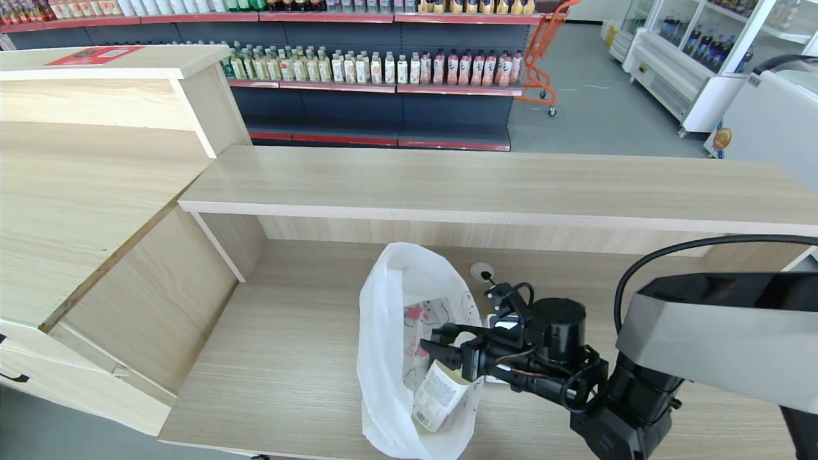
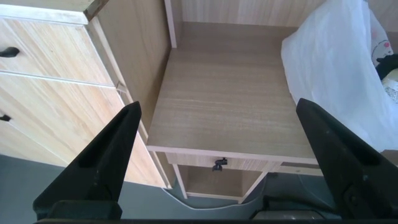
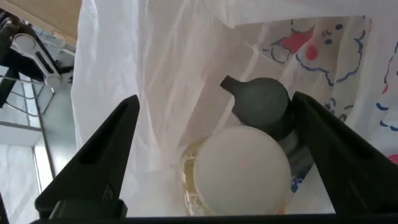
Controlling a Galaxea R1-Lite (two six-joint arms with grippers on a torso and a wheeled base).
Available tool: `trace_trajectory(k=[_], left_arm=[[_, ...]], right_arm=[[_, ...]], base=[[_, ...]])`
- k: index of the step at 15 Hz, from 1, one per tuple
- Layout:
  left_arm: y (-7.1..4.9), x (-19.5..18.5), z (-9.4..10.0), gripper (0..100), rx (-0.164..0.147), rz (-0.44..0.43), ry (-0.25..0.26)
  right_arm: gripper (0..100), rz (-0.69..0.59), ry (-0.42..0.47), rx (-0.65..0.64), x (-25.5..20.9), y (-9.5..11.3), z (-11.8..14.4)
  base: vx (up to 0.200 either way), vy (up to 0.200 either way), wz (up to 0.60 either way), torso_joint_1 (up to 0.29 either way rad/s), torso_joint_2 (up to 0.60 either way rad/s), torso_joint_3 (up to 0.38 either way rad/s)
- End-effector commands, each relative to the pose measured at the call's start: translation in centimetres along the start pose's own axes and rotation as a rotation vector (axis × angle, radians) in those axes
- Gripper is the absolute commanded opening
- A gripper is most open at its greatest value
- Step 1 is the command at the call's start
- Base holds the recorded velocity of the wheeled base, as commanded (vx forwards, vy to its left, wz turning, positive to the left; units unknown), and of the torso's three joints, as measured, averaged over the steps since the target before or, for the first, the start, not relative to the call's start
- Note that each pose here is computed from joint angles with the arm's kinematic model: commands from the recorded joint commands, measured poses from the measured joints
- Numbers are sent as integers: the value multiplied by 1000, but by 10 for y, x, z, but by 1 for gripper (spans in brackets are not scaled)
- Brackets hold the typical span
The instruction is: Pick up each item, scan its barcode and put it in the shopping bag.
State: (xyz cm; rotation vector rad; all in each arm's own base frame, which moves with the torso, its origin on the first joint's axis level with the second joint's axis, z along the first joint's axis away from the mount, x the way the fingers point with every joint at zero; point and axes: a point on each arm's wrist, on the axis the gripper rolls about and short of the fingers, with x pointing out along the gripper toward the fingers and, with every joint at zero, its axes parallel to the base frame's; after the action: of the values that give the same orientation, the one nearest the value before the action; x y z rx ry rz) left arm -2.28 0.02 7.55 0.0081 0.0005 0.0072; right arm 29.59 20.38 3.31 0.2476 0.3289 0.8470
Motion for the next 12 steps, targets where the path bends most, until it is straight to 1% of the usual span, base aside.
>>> trace_trajectory(k=[1,4,6,9,12], left_arm=[[0,0,0,100,0,2,0],[0,0,0,100,0,0,0],[0,0,0,100,0,2,0],[0,0,0,100,0,0,0],[0,0,0,100,0,2,0]], right_arm=[[100,20,-60,20,-21,12,23],[100,15,-75,19,-22,10,26],[100,20,-104,11,-25,12,35],[100,4,-131,5,-31,7,44],[100,-12,-196,-10,-49,7,66]], base=[[0,0,0,0,0,0],[0,0,0,0,0,0],[0,0,0,0,0,0],[0,0,0,0,0,0],[0,0,0,0,0,0]])
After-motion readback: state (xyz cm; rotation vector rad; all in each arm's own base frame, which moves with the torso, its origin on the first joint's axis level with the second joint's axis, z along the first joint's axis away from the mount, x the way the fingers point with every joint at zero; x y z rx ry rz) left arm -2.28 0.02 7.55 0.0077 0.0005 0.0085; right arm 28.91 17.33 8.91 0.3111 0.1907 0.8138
